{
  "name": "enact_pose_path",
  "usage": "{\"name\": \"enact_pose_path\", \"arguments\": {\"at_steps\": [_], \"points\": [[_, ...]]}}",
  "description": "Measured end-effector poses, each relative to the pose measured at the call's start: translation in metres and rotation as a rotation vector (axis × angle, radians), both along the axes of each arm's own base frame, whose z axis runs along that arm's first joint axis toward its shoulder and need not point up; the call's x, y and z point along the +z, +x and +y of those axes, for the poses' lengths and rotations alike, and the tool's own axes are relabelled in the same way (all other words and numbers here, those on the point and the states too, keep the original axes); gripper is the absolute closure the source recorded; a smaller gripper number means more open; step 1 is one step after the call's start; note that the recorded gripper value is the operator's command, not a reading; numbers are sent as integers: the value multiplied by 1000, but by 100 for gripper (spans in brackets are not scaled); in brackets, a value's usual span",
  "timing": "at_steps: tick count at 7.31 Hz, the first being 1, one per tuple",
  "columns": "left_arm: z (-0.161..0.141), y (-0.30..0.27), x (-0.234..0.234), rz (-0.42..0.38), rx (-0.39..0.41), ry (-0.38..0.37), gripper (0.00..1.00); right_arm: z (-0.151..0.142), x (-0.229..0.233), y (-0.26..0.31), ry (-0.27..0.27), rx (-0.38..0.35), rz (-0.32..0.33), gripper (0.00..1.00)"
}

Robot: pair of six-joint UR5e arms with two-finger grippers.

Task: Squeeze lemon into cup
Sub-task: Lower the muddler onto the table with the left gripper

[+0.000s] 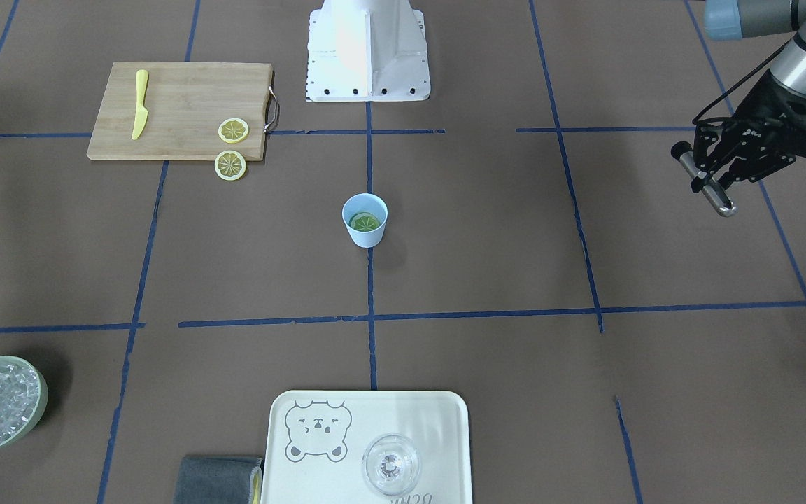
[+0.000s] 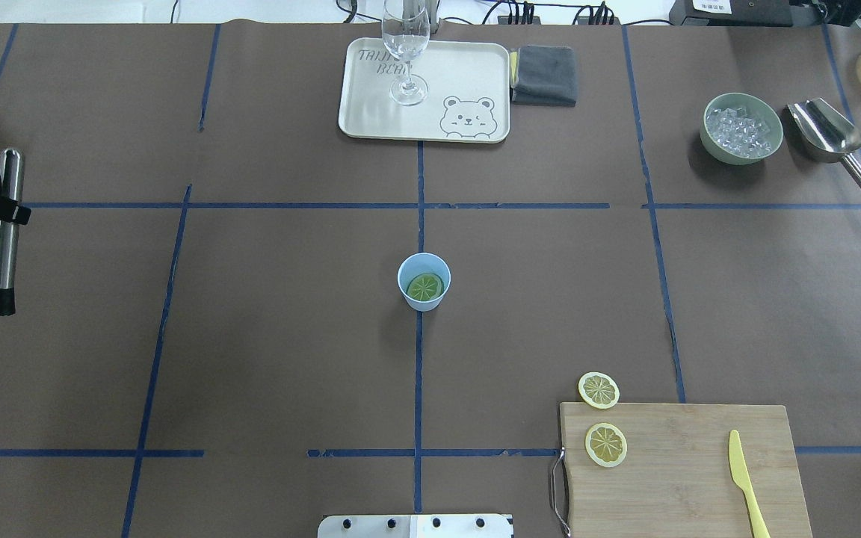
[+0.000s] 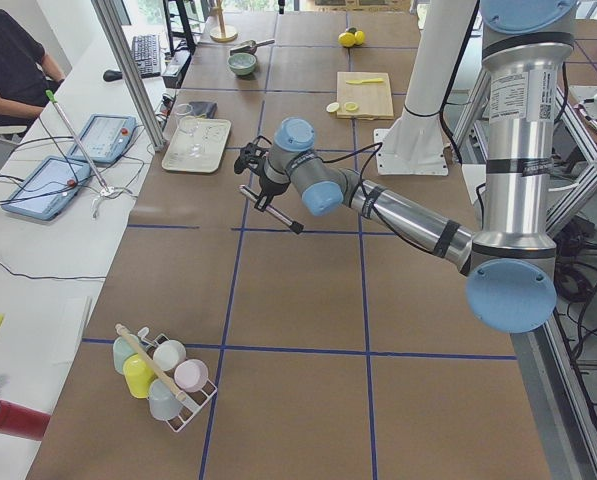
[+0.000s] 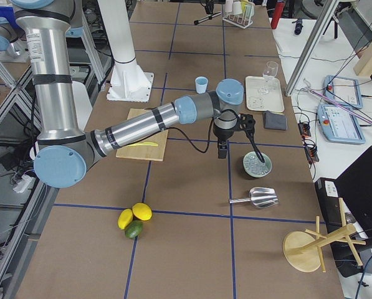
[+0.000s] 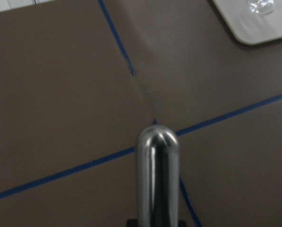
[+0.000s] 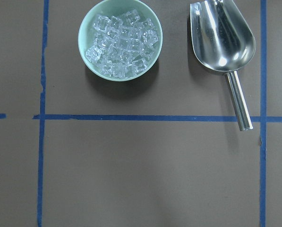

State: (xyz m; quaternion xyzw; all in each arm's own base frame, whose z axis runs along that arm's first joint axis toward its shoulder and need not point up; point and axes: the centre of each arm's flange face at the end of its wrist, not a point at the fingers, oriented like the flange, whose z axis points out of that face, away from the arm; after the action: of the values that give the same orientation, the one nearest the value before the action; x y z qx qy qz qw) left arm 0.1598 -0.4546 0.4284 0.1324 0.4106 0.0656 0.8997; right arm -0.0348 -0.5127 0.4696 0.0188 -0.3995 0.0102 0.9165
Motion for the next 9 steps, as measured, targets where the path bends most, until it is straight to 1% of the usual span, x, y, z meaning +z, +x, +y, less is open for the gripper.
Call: {"name": "enact_pose_path", "arguments": {"at_steps": [1,2,3,5,7,9], "points": [[-2,4,7,-46,6,-96,100,3,6,0,-11,-2,0,0],[-3,6,15,-86,11,-176,100,9,16,3,-10,-19,3,0],[-5,13,21,-112,25,-244,100,16,29,8,6,-50,9,0],[-16,41,35,-119,78,-340,100,28,49,27,36,-83,17,0],[-33,75,40,-122,120,-375,100,33,76,52,53,-105,24,0],[-46,110,38,-128,162,-377,100,35,97,61,41,-116,26,0]]}}
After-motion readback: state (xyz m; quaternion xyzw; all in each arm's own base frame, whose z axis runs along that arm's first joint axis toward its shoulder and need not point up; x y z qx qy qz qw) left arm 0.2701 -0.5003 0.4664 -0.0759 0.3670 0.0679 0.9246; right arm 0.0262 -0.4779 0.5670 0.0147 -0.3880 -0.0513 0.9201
